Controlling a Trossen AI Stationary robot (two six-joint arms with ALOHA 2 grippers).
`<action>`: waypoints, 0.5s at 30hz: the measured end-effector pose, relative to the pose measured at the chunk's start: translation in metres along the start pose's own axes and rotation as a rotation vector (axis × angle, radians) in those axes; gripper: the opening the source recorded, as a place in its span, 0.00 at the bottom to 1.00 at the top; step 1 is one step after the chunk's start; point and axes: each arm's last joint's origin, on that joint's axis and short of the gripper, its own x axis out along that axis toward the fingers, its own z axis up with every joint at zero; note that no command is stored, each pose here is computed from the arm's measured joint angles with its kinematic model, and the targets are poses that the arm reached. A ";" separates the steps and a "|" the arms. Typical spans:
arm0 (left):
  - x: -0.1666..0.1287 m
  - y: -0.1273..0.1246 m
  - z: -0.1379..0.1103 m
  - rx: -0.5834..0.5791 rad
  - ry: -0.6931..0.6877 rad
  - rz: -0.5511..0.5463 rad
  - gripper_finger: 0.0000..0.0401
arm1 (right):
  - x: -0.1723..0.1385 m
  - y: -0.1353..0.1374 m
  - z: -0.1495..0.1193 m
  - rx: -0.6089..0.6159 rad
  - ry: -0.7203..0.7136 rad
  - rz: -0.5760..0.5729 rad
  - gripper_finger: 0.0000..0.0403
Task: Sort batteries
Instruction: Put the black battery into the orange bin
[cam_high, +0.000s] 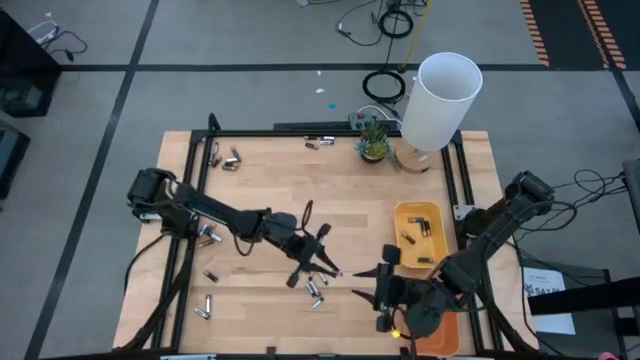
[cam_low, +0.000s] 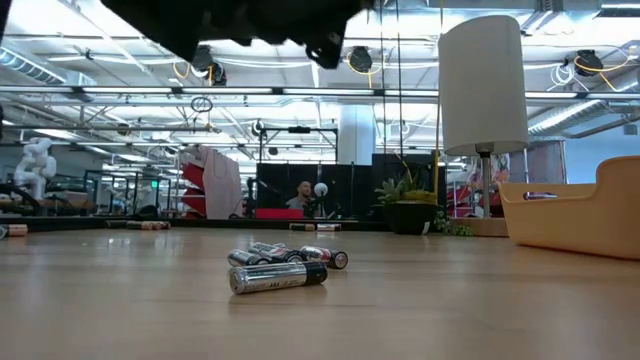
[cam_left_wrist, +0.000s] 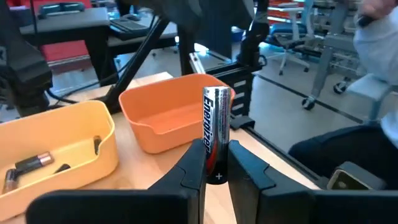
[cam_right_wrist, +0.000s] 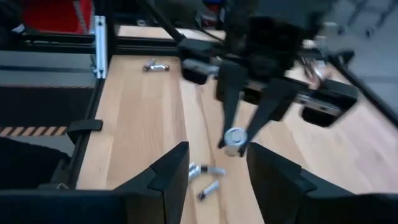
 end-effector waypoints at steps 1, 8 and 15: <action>0.009 0.000 -0.002 0.004 -0.003 0.024 0.12 | -0.005 0.001 -0.001 0.029 0.014 -0.012 0.38; 0.082 0.008 -0.001 -0.019 0.030 0.073 0.12 | -0.034 0.007 -0.010 0.128 0.035 -0.086 0.38; 0.155 0.013 -0.004 0.026 0.128 0.026 0.12 | -0.056 0.008 -0.015 0.113 -0.059 -0.187 0.38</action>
